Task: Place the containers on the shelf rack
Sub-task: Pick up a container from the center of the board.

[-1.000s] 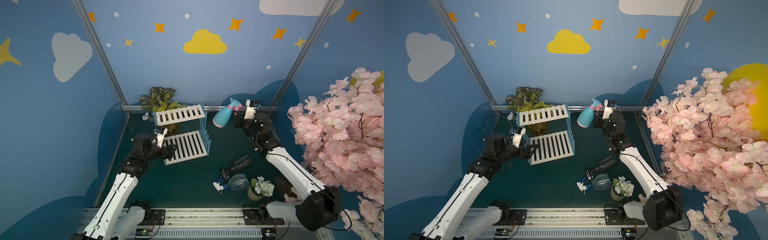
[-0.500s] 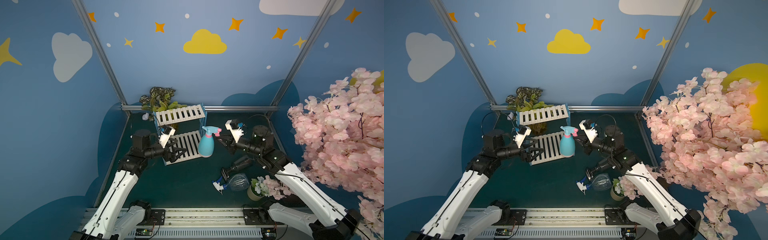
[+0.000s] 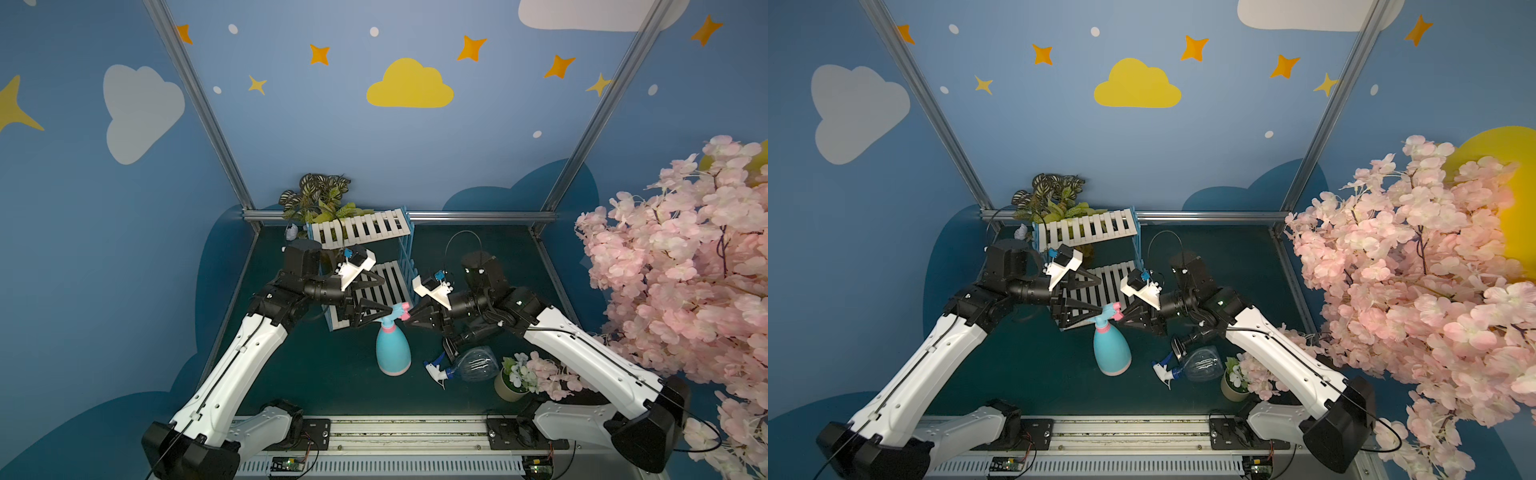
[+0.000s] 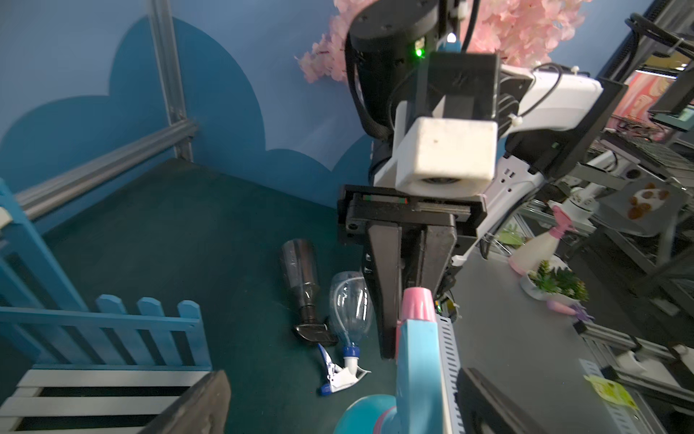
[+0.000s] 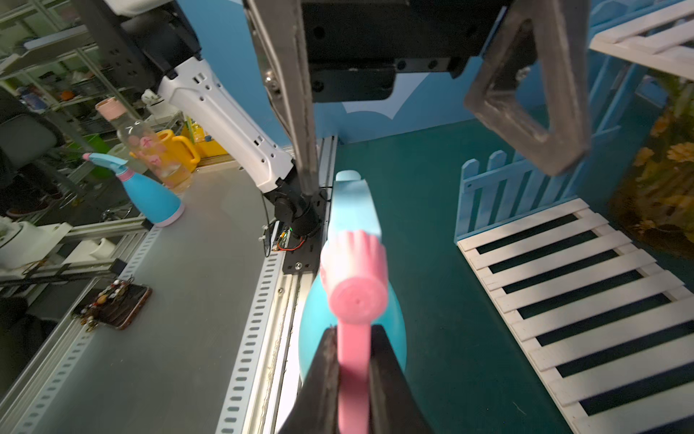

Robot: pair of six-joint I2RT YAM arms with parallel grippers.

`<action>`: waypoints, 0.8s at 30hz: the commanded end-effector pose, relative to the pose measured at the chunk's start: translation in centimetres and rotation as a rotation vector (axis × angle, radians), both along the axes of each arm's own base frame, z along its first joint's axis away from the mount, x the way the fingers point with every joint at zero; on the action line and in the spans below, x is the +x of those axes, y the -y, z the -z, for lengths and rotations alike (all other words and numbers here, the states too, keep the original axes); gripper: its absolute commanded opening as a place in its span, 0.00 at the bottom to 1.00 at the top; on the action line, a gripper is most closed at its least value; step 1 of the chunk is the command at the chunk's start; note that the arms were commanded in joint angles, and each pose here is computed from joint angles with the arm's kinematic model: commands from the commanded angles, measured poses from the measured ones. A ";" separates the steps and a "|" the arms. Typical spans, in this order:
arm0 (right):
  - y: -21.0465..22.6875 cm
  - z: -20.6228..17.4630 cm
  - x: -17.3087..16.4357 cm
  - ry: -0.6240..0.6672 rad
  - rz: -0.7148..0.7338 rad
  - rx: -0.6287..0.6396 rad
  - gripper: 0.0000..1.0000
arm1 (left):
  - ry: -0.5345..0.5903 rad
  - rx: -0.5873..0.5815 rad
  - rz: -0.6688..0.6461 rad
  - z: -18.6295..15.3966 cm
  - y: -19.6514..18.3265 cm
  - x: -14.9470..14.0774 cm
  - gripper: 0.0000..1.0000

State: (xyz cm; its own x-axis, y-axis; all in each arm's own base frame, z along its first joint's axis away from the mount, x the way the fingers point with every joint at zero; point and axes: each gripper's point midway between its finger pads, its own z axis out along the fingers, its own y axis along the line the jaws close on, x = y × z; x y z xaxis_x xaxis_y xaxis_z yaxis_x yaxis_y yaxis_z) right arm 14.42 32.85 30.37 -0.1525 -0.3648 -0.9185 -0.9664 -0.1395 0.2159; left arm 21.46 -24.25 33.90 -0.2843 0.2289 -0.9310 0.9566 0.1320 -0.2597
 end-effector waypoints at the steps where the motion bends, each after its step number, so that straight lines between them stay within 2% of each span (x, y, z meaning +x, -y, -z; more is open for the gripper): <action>1: 0.1 -0.3 -1.5 -0.013 -0.078 -0.002 0.00 | -0.064 0.003 0.104 0.4 0.6 -2.0 0.94; 5: 0.2 0.3 -0.7 0.016 -0.032 -0.033 0.00 | -0.087 0.021 0.111 0.6 0.8 -2.2 0.92; 11: 0.2 0.7 -0.1 0.035 0.002 -0.053 0.00 | -0.137 0.112 0.118 3.0 1.3 -2.7 0.78; 16: 0.2 0.7 0.0 0.034 0.005 -0.054 0.00 | -0.146 0.146 0.145 3.9 1.9 -3.3 0.57; 21: 0.2 1.2 0.1 0.031 0.013 -0.070 0.00 | -0.129 0.141 0.153 3.7 2.1 -3.3 0.27; 24: 0.3 2.2 0.6 0.027 0.034 -0.102 0.00 | -0.112 0.131 0.147 3.5 2.1 -3.4 0.21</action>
State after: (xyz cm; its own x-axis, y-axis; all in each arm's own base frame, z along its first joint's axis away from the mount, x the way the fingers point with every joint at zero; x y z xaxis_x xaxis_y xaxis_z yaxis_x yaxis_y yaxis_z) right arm 14.97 32.61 28.36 -0.1498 -0.4361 -0.8873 -0.9743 -0.0878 0.2076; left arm 18.38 -26.47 29.58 -0.3627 0.4066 -0.8385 0.9243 0.0421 -0.3794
